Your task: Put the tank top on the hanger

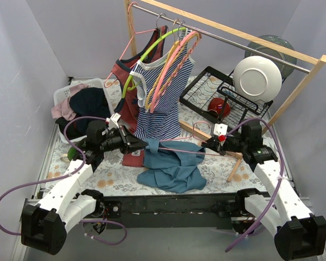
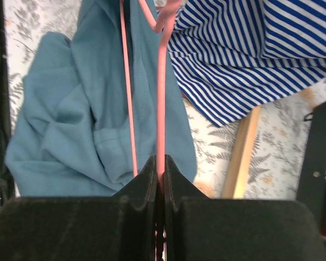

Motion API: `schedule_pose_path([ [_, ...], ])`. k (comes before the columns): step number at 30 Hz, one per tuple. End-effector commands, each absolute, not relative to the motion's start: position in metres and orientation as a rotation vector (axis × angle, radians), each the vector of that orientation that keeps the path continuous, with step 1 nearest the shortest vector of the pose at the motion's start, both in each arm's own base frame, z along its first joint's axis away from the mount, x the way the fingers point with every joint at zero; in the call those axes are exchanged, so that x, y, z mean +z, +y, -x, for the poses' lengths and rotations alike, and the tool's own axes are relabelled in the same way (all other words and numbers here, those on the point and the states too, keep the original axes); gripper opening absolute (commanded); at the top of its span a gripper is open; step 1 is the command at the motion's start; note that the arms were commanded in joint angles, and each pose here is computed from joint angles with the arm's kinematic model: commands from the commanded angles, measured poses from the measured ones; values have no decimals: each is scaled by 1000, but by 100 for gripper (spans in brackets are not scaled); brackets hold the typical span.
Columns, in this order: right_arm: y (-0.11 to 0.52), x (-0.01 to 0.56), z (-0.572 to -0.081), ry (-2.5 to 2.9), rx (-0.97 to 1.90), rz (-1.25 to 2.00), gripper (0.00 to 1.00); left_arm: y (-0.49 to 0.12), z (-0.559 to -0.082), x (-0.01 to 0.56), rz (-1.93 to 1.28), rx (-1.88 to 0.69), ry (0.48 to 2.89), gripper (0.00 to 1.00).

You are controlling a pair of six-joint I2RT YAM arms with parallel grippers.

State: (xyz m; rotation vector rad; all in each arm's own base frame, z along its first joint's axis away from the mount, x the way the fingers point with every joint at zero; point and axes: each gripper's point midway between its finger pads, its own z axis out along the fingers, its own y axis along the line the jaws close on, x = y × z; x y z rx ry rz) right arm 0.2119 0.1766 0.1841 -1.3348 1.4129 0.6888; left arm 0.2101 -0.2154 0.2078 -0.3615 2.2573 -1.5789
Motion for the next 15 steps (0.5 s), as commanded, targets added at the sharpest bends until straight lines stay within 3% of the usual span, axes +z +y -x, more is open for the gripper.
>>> schedule_pose_path([
  [1,199,199,-202,1311,836,1330,1,-218,-209,215,373,-1661,2203,0],
  [8,222,198,-180,1230,949,1429,1,-221,-207,225,368,-1727,2172,1],
  [9,224,197,-177,1216,975,1436,1,-219,-210,224,351,-1695,2169,14],
  [12,223,194,-179,1233,965,1432,1,-215,-212,224,278,-1583,2204,37],
  [13,223,193,-180,1236,962,1433,1,-212,-211,230,271,-1549,2221,51],
  [15,223,193,-179,1233,967,1432,1,-208,-210,237,216,-1491,2214,64],
])
